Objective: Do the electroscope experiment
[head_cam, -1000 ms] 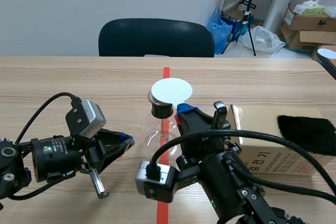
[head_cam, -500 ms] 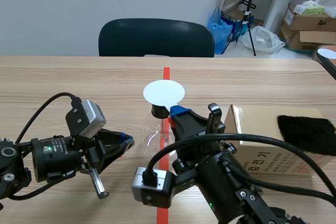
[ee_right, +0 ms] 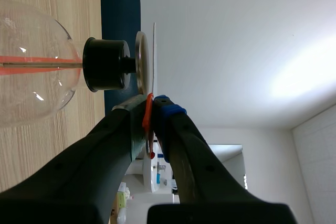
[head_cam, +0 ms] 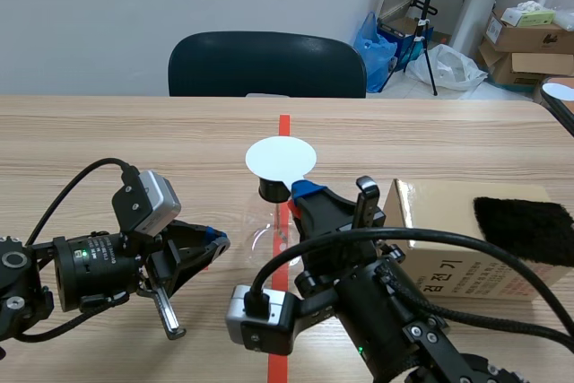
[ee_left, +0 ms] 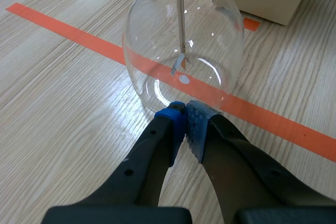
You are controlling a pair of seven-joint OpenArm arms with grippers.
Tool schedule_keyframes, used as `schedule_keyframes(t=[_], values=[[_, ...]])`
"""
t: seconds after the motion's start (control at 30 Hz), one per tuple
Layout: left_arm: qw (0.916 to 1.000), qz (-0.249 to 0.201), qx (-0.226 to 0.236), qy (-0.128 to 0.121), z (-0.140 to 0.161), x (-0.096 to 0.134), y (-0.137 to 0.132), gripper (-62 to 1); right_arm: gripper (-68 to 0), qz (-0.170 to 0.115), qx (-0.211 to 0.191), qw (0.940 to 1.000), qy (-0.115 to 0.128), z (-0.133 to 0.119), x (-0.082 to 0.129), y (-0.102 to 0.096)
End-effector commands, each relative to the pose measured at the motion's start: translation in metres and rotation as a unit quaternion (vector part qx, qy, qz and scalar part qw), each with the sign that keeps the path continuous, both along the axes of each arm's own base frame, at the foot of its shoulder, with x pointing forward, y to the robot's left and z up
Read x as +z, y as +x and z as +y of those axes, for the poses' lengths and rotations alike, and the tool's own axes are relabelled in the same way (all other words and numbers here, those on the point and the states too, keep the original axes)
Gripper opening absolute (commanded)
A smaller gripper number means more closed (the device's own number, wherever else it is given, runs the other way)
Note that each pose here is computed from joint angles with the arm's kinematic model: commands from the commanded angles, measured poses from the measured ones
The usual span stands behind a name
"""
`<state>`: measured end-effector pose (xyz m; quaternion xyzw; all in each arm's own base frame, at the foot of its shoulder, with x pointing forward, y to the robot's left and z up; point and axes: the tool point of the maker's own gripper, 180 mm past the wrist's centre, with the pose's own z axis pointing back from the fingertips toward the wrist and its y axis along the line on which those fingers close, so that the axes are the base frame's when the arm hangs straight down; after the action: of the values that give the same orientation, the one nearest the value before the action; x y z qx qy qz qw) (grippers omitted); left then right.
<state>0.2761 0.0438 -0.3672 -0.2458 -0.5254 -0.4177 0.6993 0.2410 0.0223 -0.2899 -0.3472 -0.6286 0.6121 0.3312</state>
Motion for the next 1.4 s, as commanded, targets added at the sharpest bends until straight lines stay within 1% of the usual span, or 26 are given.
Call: schedule_keyframes(t=[0.0,0.6,0.8,0.97,1.1,1.2,1.37], values=[[0.9997,-0.017,-0.001,-0.016,-0.005,0.014,0.008,-58.2,-66.5,-0.027,-0.004,0.9996,0.005,-0.003,0.016,0.007],[0.9997,-0.017,-0.001,-0.016,-0.005,0.014,0.008,-58.2,-66.5,-0.027,-0.004,0.9996,0.005,-0.003,0.016,0.008],[0.9997,-0.017,-0.001,-0.016,-0.005,0.014,0.008,-58.2,-66.5,-0.027,-0.016,0.9995,0.006,-0.007,0.016,0.010],[0.9997,-0.017,-0.001,-0.016,-0.005,0.014,0.008,-58.2,-66.5,-0.027,-0.048,0.9985,0.007,-0.017,0.016,0.015],[0.9997,-0.017,-0.001,-0.016,-0.005,0.014,0.008,-58.2,-66.5,-0.026,-0.083,0.9962,0.009,-0.028,0.016,0.021],[0.9997,-0.017,-0.001,-0.016,-0.005,0.014,0.008,-58.2,-66.5,-0.025,-0.114,0.9931,0.011,-0.039,0.016,0.025],[0.9997,-0.017,-0.001,-0.016,-0.005,0.014,0.008,-58.2,-66.5,-0.024,-0.165,0.9858,0.014,-0.057,0.016,0.030]])
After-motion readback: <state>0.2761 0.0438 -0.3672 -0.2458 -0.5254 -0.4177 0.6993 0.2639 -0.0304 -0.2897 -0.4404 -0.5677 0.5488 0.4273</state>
